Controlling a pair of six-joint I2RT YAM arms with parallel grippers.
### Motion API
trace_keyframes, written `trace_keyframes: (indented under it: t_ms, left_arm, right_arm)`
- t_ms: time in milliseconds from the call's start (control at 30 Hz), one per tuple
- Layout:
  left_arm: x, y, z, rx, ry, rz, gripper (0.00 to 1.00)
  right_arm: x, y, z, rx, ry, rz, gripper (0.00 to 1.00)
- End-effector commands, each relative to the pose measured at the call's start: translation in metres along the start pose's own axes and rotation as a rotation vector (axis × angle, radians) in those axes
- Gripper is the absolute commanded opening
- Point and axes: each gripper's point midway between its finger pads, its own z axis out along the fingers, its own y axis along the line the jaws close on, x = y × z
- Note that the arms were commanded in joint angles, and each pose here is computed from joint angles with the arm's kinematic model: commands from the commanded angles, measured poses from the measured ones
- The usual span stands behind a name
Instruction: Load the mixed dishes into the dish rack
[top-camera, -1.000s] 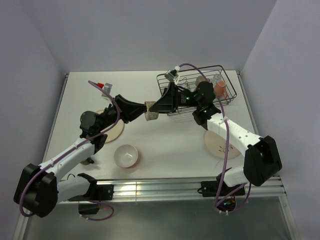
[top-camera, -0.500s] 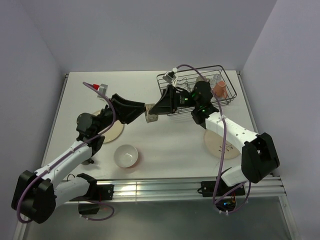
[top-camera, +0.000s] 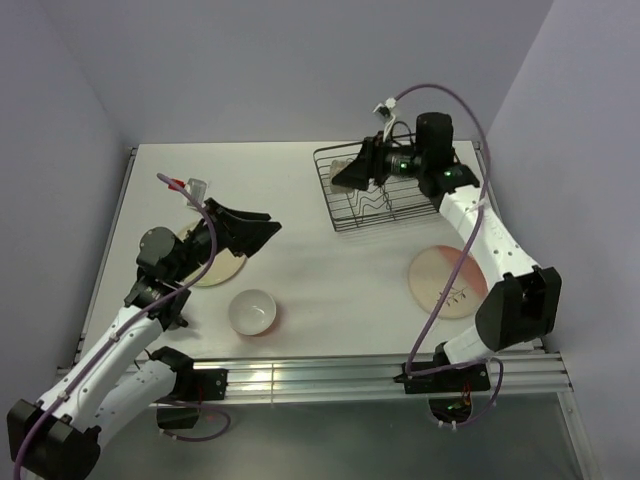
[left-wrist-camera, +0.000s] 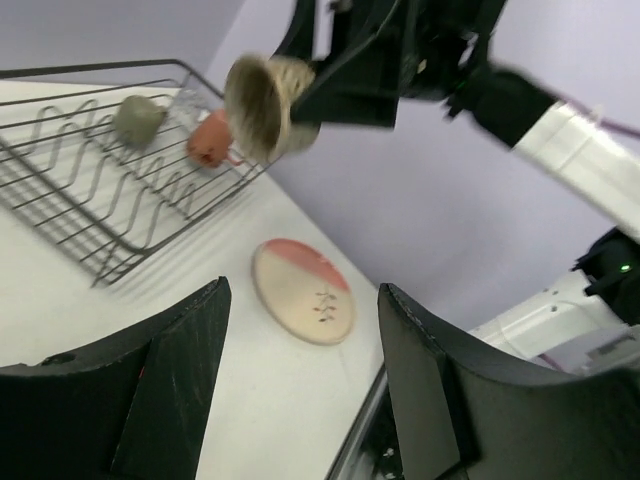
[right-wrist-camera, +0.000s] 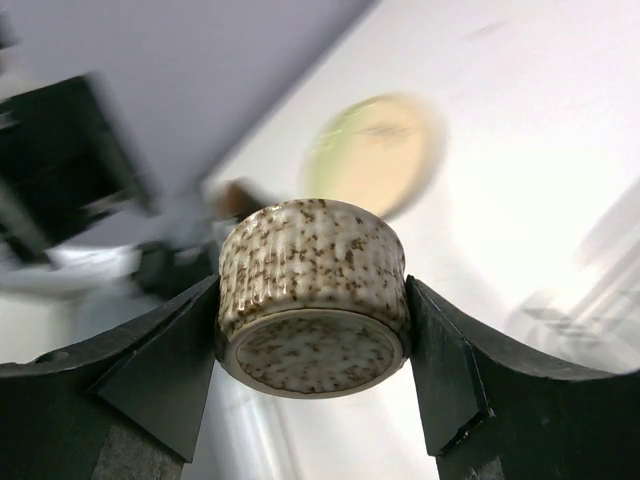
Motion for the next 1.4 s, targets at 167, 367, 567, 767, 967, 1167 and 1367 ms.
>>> trace_keyframes:
  t_ms: [167,367,567,767,967,1167,1367]
  left_arm:
    - [0.001,0.024,-0.029,-0.205,0.009,0.101,0.67]
    - [0.010,0.030,-0.044,-0.240,-0.005,0.091,0.67]
    - [0.013,0.032,-0.051,-0.255,-0.005,0.094,0.67]
    - [0.018,0.035,-0.054,-0.270,0.008,0.094,0.67]
    - [0.020,0.036,-0.058,-0.277,0.000,0.086,0.67]
    - [0.021,0.038,-0.057,-0.282,0.002,0.080,0.67]
    - [0.021,0.039,-0.053,-0.279,0.007,0.073,0.67]
  right_arm:
    - [-0.018,-0.162,-0.082,0.636,0.292,-0.305,0.00]
    - [-0.015,-0.225,-0.124,0.875,0.509,-0.402,0.00]
    - [-0.019,-0.270,-0.138,0.987,0.628,-0.446,0.00]
    - [-0.005,-0.311,-0.136,1.017,0.727,-0.442,0.01]
    - [0.014,-0.338,-0.129,1.008,0.776,-0.424,0.08]
    - [0.018,-0.353,-0.123,1.012,0.765,-0.420,0.17]
    - [0.025,-0.369,-0.119,1.014,0.770,-0.410,0.30]
